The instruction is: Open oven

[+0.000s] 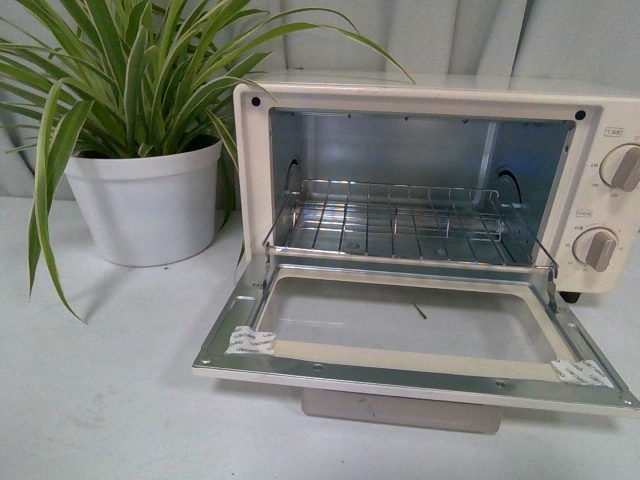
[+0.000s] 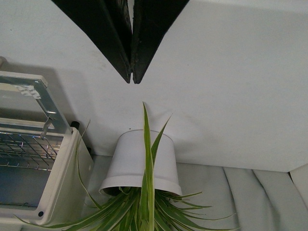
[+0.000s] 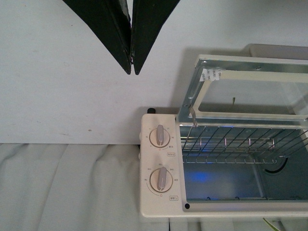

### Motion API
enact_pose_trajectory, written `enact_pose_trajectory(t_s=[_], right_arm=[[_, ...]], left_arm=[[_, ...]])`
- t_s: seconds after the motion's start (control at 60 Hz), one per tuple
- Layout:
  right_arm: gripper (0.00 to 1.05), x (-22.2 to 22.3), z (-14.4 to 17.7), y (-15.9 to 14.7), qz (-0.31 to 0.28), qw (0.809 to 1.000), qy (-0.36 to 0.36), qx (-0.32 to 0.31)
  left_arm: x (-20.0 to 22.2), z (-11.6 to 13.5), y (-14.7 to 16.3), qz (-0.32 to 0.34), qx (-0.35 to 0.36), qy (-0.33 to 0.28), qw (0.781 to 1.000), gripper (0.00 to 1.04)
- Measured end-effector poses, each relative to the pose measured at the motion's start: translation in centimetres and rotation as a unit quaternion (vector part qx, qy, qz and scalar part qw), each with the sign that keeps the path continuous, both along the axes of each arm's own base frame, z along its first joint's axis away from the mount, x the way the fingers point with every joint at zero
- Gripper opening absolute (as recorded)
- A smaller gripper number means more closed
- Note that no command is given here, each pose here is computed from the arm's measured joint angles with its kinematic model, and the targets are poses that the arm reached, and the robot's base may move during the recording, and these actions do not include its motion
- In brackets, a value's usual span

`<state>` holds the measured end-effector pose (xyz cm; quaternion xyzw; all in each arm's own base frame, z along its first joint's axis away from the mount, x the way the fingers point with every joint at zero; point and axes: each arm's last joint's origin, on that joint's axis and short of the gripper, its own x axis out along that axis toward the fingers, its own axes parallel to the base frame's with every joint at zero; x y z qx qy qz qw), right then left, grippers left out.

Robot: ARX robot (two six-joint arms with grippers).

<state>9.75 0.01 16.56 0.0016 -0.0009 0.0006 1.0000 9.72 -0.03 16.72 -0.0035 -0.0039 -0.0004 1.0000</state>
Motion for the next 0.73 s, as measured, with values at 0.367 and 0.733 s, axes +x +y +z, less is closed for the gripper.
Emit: enact_pose_trajectory(t_s=[0.367, 0.733], right_arm=[[0.71, 0.0, 0.0, 0.0, 0.0, 1.0, 0.0, -0.001], [0.95, 0.0, 0.0, 0.0, 0.0, 1.0, 0.0, -0.001]], left_arm=[[0.0, 0.0, 0.0, 0.0, 0.0, 0.0, 1.0, 0.71], [0.0, 0.0, 0.01, 0.0, 0.001, 0.0, 1.0, 0.98]])
